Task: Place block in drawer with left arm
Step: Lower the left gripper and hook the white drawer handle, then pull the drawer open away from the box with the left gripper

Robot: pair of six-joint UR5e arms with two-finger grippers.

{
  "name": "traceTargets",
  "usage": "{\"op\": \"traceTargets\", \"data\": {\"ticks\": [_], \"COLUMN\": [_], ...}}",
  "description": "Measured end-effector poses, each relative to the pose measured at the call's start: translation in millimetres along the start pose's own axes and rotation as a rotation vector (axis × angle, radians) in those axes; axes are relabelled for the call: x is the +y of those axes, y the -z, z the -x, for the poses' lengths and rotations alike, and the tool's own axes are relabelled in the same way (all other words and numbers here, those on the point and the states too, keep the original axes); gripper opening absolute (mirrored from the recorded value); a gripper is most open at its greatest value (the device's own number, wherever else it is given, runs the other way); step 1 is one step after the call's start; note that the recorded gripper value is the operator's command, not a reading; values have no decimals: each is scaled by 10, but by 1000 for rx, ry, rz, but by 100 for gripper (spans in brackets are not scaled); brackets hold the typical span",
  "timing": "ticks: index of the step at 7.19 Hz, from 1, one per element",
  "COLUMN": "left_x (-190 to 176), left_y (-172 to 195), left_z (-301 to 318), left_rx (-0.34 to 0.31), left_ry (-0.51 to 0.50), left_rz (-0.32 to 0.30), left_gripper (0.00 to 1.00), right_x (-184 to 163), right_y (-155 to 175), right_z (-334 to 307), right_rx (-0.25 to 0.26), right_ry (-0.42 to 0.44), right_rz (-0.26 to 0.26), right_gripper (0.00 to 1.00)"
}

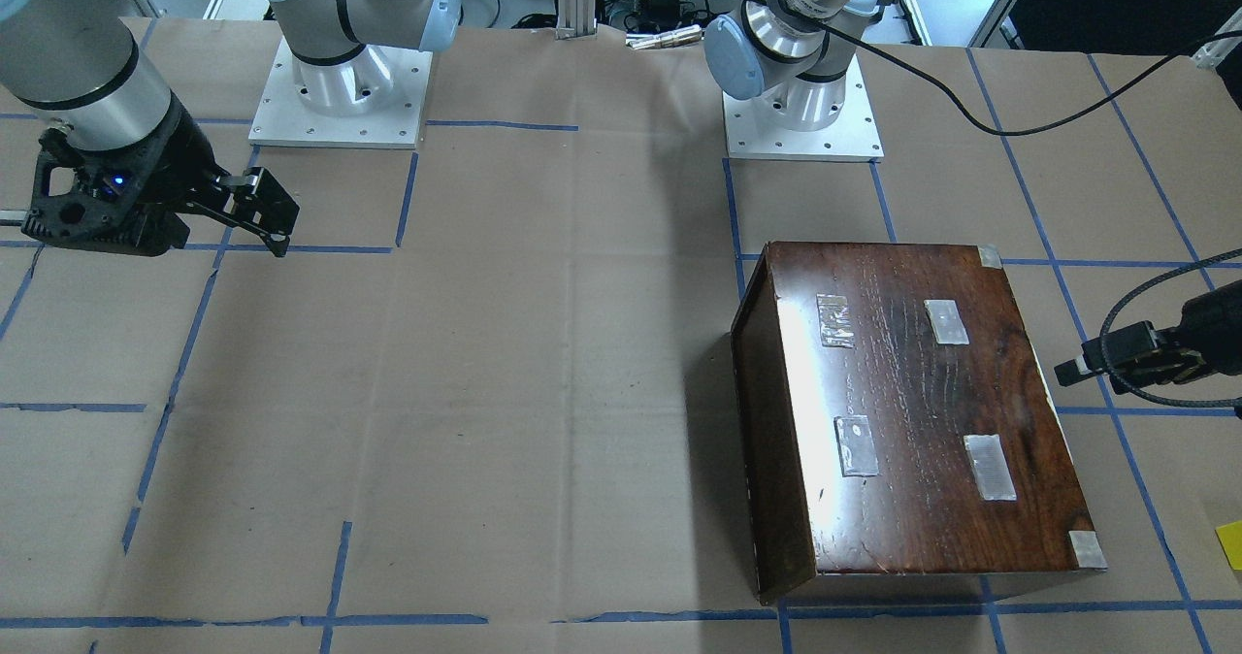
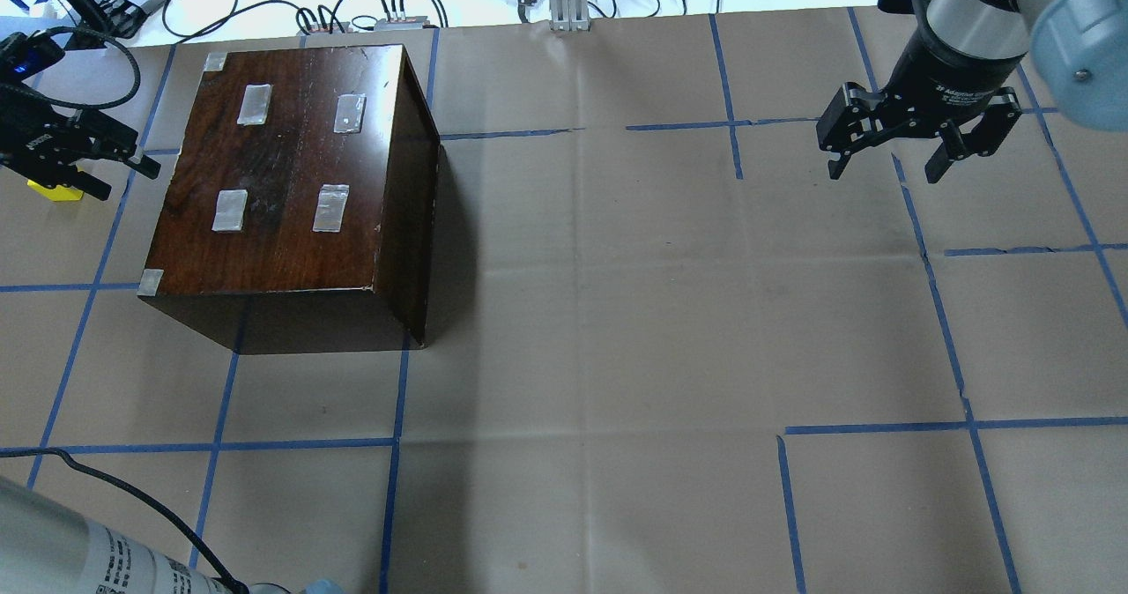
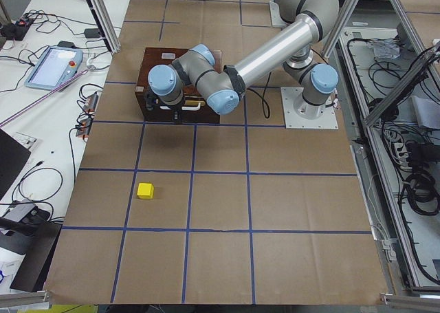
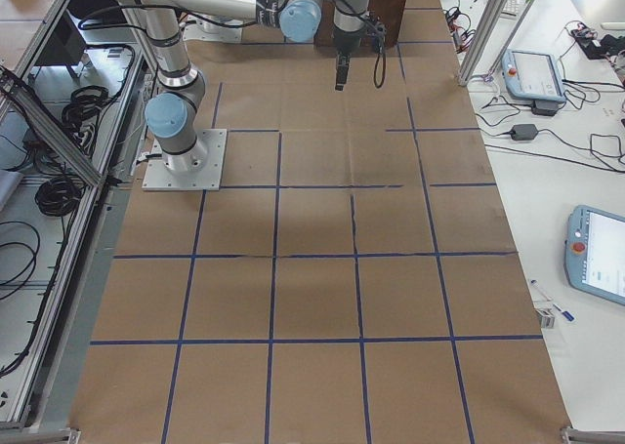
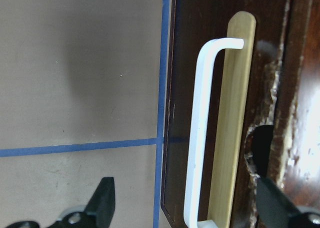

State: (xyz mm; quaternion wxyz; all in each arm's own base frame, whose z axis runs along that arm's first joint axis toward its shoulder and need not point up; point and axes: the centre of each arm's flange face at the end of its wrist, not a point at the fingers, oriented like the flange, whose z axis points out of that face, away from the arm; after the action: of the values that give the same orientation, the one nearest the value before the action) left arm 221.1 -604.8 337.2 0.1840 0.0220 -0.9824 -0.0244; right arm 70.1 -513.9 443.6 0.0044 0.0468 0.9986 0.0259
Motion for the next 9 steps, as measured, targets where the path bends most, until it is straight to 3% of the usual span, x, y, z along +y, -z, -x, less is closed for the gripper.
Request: {"op": "traceTargets", "data": {"ticks": [9], "left_x": [-177], "left_y": [-392], "left_z": [166], "left_rx": [16], "left_ry": [3], "left_rz": [33], "left_gripper": [99], "right_x": [1], "right_y": [-3], "right_z": [0], "right_rx": [0], "right_ry": [0], "right_rz": [1], "right_gripper": [100]}}
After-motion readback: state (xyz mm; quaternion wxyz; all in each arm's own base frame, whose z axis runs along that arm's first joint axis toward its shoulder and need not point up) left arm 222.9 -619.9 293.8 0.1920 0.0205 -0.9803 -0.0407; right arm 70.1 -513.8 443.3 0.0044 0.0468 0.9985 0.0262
